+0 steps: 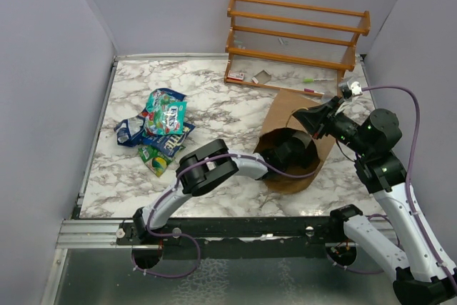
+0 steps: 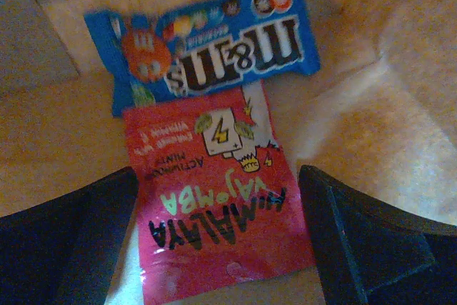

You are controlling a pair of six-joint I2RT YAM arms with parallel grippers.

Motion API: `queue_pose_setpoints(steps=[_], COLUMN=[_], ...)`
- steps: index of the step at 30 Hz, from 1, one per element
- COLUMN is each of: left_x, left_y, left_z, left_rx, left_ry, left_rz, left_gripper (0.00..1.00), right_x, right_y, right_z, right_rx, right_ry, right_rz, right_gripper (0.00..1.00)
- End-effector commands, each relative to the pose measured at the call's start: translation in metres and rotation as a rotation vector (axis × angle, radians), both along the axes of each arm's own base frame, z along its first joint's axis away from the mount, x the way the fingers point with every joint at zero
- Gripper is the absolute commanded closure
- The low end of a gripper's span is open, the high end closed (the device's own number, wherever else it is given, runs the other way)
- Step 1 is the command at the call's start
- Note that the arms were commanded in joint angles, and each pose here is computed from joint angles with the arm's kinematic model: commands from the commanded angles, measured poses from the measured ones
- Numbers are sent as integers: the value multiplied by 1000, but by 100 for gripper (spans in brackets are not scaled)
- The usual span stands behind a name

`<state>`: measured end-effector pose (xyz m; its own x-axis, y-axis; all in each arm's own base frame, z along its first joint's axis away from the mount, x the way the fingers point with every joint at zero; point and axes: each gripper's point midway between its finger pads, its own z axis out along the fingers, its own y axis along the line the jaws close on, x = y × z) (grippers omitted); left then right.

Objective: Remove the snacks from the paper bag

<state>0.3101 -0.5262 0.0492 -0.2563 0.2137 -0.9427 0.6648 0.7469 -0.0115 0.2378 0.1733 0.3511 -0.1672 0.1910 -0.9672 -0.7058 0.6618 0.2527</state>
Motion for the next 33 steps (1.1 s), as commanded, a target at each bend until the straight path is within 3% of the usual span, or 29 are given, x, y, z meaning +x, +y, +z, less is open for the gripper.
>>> queue_pose_setpoints(steps=[1,5,9,12,21,23,33], left_x=[7,6,5,5,-2,-3,-32], left_y=[14,25,31,33,33,33,29], left_z=[-46,-66,-67,-60,-24,-16,35], left_rx=[95,155,155,155,122,109,33], left_ry=[-30,-40,-36,-43,-53,-61,-57], left_rz=[59,64,72,71,27,23,-105], left_gripper=[3,15,47,63,96,100,100], right_x=[-5,-4,-3,-3,-2,-2,1], right_y=[-1,-2,-2,-1,-3,-3,-6], right_z=[15,17,16,16,15,15,13], right_rx=[9,7,10,9,3,3,0], right_ry=[-41,-48,-43,-43,-46,-45,-43], right_rz=[5,-6,-5,0,-13,-12,-39], right_gripper=[98,98,98,98,98,98,98])
